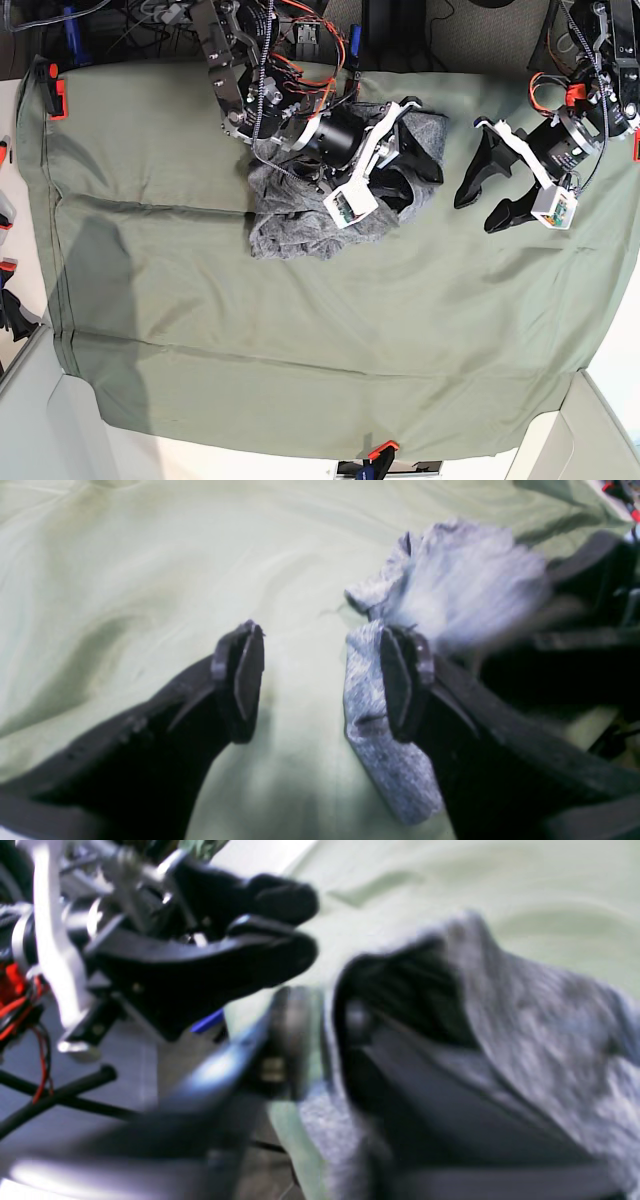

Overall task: Fold the T-shirt properly
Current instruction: 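Grasp the shirt with the right gripper and fold it onto the bundle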

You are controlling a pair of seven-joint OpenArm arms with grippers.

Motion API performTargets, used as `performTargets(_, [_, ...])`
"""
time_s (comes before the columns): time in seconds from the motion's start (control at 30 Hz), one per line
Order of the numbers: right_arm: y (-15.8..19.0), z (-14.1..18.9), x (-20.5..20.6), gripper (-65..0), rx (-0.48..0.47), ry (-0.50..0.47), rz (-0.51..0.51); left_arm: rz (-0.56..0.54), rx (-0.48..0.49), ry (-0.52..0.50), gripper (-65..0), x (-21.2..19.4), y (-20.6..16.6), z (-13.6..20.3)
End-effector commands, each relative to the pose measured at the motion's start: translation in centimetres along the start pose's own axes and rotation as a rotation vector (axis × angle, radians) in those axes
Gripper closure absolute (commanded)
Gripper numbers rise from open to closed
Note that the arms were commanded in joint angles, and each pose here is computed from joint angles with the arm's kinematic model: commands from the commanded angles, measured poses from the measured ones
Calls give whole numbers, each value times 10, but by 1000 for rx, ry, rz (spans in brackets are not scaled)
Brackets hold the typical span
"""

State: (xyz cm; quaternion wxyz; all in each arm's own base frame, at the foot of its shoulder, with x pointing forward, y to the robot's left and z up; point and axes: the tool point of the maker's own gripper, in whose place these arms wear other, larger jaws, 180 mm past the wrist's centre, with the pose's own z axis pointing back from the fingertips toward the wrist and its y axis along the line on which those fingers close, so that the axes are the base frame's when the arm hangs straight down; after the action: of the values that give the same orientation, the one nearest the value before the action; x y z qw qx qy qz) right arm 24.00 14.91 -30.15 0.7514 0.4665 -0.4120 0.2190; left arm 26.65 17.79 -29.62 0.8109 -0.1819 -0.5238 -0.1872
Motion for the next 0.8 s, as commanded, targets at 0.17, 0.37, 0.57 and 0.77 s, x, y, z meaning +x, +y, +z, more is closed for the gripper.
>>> performTargets(0.17, [5,-4,38,-330,37,-99,55,0,-19,-47,-394,15,-2,3])
performTargets(0.37, [-7,-10,66,-330,7,-69,195,50,-57,27,-394,3,-9,3])
performTargets(0.57, [-62,8,91,0,-187,-84,248,-60,-190,-25,-378,39,-71,15])
performTargets(0.77, [-111,44,103,0,-324,-121,213,-147,-350,25,-156,24,-135,1])
